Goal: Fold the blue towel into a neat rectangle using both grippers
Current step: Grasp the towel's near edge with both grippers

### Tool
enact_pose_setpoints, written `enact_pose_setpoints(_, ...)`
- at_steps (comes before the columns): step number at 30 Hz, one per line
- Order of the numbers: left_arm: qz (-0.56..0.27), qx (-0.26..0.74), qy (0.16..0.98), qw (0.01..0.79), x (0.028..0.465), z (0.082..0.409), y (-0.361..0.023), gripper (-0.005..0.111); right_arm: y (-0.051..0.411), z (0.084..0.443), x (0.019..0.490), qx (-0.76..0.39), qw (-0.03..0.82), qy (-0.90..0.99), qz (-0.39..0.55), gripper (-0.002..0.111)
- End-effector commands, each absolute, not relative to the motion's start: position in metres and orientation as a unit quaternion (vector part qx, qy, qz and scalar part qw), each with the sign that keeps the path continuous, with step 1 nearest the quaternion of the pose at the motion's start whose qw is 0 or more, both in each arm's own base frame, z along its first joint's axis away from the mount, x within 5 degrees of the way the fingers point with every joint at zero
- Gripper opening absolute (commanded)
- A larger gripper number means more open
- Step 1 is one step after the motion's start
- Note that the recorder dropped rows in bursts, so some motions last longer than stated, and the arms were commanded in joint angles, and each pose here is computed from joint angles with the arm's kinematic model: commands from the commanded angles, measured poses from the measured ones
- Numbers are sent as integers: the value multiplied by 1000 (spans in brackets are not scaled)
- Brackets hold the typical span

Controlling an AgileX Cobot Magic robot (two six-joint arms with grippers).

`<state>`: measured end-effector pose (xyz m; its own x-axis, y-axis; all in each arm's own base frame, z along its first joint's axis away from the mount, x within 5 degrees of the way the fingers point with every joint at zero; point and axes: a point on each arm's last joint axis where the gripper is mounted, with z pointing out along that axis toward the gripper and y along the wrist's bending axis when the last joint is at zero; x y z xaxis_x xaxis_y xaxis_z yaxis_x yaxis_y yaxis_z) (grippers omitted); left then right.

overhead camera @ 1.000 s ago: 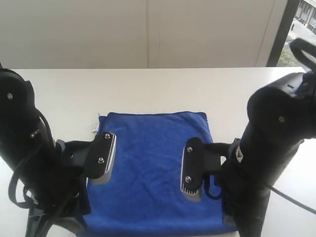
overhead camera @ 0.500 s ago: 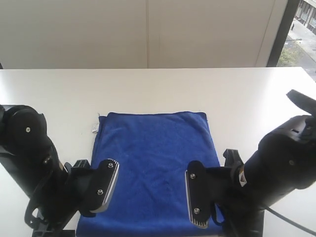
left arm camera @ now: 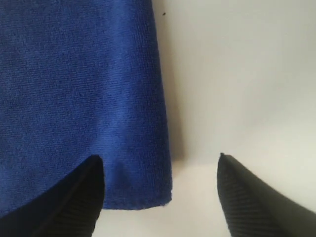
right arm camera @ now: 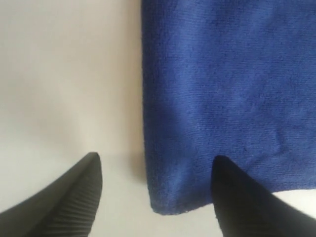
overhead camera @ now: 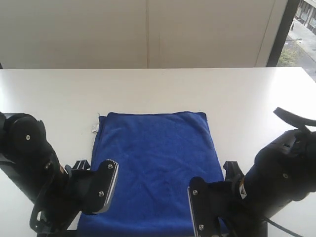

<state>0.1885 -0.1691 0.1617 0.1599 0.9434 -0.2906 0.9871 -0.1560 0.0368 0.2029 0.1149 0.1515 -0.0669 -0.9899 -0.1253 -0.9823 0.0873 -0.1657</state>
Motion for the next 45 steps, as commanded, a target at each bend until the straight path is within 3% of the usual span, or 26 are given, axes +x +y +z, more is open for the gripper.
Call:
enact_pose_setpoints(1, -96, 749, 645, 114, 188, 154, -169, 68, 113, 150, 204, -687, 103, 719, -27, 60)
enact_pose_setpoints(7, -98, 749, 647, 102, 188, 147, -170, 67, 113, 150, 204, -687, 103, 719, -27, 59)
enact_pose_setpoints(13, -101, 749, 648, 94, 188, 144, -170, 63, 113, 150, 204, -687, 102, 719, -27, 47)
enact_pose_setpoints(25, -106, 750, 647, 84, 186, 144, -169, 34, 112, 150, 202, -688, 87, 720, -23, 28)
enact_pose_setpoints(32, -108, 751, 647, 81, 185, 144, -169, 14, 112, 150, 201, -688, 85, 720, -22, 11)
enact_pose_setpoints(38, -108, 751, 647, 81, 185, 144, -169, 15, 113, 150, 204, -690, 99, 717, -29, 13)
enact_pose_setpoints(45, -108, 750, 648, 81, 185, 144, -169, 15, 112, 150, 203, -690, 94, 718, -27, 54)
